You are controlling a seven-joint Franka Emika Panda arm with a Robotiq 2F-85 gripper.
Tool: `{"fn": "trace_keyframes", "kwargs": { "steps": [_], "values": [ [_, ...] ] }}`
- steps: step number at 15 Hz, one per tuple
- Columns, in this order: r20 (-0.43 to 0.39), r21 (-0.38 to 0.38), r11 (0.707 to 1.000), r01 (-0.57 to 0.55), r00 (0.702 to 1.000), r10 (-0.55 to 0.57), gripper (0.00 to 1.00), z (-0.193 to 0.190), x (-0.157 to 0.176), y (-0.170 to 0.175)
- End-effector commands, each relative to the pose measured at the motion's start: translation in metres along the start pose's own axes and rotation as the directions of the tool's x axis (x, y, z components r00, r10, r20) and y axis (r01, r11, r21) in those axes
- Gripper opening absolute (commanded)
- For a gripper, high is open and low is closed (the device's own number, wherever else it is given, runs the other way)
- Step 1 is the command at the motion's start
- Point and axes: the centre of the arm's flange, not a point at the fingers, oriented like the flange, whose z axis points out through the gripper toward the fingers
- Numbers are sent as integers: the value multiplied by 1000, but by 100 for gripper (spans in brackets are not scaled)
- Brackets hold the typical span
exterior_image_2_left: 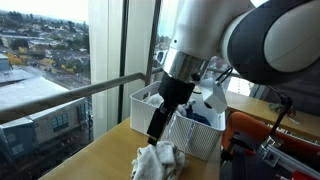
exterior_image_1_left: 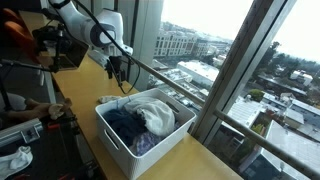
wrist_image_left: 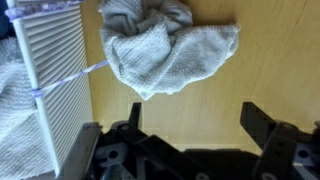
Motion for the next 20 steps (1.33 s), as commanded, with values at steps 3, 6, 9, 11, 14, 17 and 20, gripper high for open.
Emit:
{"fn": "trace_keyframes", "kwargs": {
  "steps": [3, 6, 9, 11, 14, 17, 20],
  "values": [
    [38, 9, 1000, 18, 999, -19, 100, 43, -8, -13],
    [74, 6, 1000, 26, 997, -27, 100, 64, -8, -16],
    [106, 0, 1000, 31, 994, -31, 100, 85, -5, -19],
    [120, -4, 1000, 31, 992, -30, 100, 96, -4, -19],
    [139, -14, 1000, 25, 990, -23, 100, 112, -2, -15],
    [155, -21, 1000, 16, 988, -12, 100, 126, -1, -10],
    [170, -23, 1000, 12, 985, -8, 68, 142, -1, -12]
  ]
}}
